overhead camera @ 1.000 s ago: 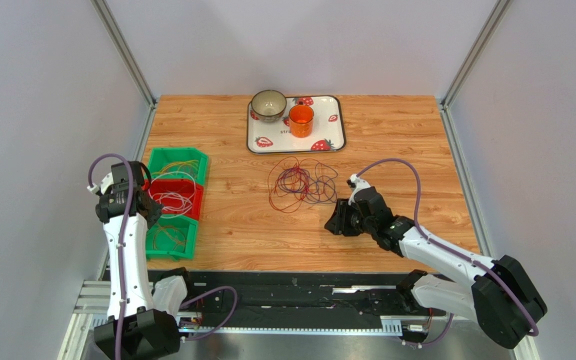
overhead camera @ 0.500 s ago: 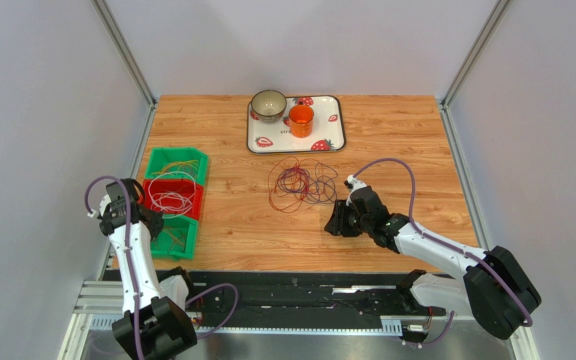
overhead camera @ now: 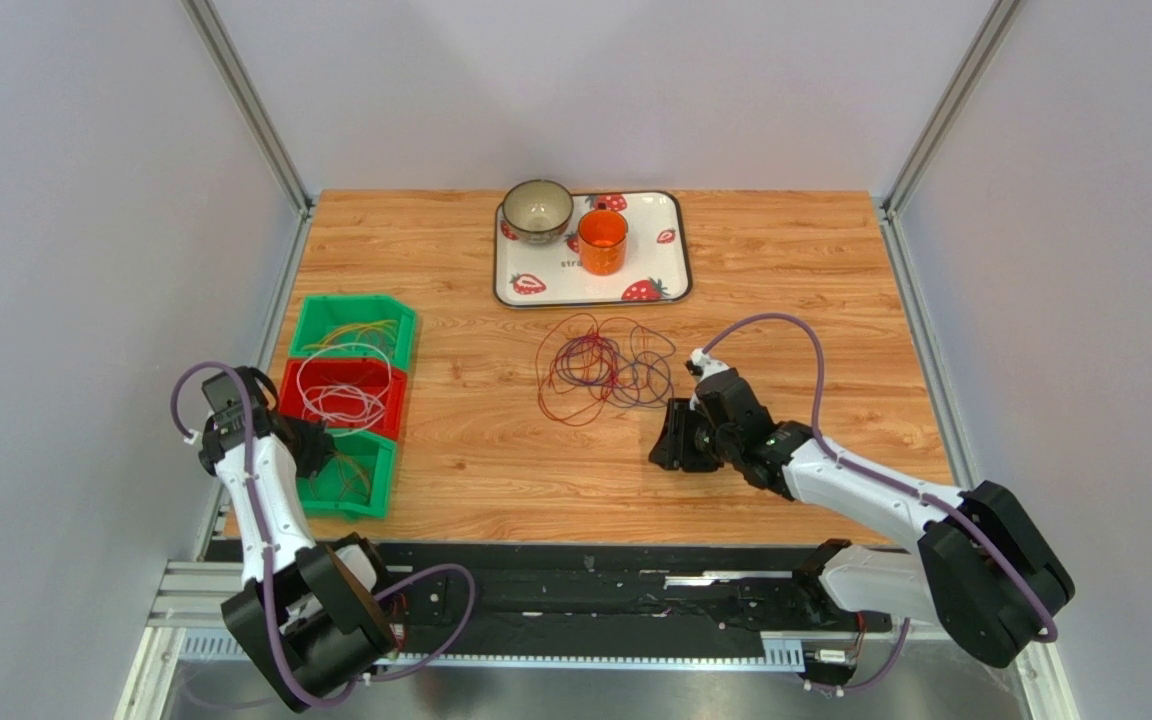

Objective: Untangle the cables

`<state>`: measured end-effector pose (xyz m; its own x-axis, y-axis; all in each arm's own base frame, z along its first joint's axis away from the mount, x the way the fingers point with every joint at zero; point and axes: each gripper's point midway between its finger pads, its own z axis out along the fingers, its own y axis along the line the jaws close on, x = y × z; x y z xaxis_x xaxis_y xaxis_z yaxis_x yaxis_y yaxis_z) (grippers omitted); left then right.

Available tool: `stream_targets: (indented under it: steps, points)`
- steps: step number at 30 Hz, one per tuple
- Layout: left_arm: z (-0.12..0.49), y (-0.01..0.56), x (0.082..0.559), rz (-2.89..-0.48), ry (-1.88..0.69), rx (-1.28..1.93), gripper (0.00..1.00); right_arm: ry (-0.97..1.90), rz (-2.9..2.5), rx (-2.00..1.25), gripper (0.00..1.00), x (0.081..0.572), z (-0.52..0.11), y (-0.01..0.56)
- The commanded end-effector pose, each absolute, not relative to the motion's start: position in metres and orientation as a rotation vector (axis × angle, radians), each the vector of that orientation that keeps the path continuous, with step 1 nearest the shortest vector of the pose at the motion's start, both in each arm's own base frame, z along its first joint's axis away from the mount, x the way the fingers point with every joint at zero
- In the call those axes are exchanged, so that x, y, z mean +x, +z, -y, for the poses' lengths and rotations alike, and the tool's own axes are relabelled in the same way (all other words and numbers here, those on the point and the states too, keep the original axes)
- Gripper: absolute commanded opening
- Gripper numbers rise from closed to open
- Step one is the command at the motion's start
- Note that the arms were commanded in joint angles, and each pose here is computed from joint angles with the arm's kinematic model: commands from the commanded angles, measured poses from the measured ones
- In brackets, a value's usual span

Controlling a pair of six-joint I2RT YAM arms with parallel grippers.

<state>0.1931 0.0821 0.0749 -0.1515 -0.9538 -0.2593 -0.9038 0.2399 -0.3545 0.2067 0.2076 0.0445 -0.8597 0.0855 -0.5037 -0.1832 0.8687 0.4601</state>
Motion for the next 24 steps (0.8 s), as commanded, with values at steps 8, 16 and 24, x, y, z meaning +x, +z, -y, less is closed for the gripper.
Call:
stream_targets:
  steps: [8, 16, 24]
  points:
    - [-0.085, 0.135, 0.201, -2.0, -0.19, -1.532, 0.47, 0.704, -2.463, -0.069, 0.41, 0.219, -0.215, 0.06]
    - [-0.08, 0.17, 0.19, -1.959, -0.169, -1.48, 0.72, 0.717, -2.45, -0.074, 0.41, 0.218, -0.215, 0.062]
    - [-0.069, 0.214, 0.184, -1.905, -0.195, -1.333, 0.73, 0.734, -2.43, -0.081, 0.41, 0.216, -0.215, 0.065]
